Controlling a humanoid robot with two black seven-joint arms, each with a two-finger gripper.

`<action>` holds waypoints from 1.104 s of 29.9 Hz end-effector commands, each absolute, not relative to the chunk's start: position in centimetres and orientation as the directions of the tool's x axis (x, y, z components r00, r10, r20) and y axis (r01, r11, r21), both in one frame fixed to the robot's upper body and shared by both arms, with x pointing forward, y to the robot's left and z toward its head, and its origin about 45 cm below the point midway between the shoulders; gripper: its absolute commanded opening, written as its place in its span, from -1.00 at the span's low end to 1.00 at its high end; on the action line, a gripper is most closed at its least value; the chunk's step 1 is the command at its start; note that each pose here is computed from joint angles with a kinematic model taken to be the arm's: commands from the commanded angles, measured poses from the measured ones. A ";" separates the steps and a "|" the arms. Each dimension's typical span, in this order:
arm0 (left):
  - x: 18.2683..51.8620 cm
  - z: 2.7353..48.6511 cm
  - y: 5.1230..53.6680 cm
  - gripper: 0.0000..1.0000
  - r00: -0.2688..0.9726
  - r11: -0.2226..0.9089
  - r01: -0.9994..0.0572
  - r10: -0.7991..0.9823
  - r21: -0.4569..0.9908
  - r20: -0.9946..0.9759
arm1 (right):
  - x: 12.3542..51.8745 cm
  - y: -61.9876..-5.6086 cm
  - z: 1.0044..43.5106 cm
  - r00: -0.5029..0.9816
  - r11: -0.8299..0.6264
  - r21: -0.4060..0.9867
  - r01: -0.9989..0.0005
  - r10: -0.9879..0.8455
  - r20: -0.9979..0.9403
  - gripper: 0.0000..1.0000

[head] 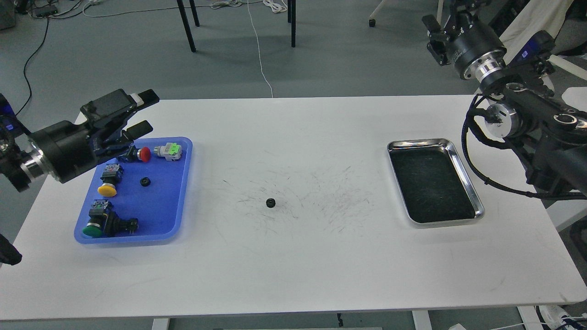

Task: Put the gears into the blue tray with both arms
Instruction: 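Reach the left gripper from the blue tray toward the black gear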

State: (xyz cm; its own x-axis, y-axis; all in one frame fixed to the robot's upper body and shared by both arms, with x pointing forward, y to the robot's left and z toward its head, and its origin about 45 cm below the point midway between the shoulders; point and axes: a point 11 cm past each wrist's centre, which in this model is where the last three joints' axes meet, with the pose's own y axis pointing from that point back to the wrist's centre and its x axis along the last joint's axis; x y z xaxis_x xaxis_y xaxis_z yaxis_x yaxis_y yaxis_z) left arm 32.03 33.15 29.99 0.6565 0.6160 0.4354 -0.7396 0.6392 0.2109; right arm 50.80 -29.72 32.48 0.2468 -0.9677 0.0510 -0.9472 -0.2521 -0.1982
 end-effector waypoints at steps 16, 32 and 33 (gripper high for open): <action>29.3 25.5 31.6 0.98 0.673 0.684 -0.645 0.299 0.340 0.676 | 49.3 -33.6 26.3 0.079 -0.082 -0.084 -0.993 -0.996 0.031 0.92; 31.6 26.3 29.4 0.99 0.739 0.736 -0.594 0.341 0.325 0.581 | 49.0 -32.9 24.9 0.060 -0.062 -0.060 -0.996 -0.998 0.032 0.92; 31.6 26.3 29.3 0.99 0.740 0.741 -0.587 0.330 0.325 0.586 | 49.0 -32.8 24.9 0.061 -0.063 -0.060 -0.996 -0.998 0.030 0.92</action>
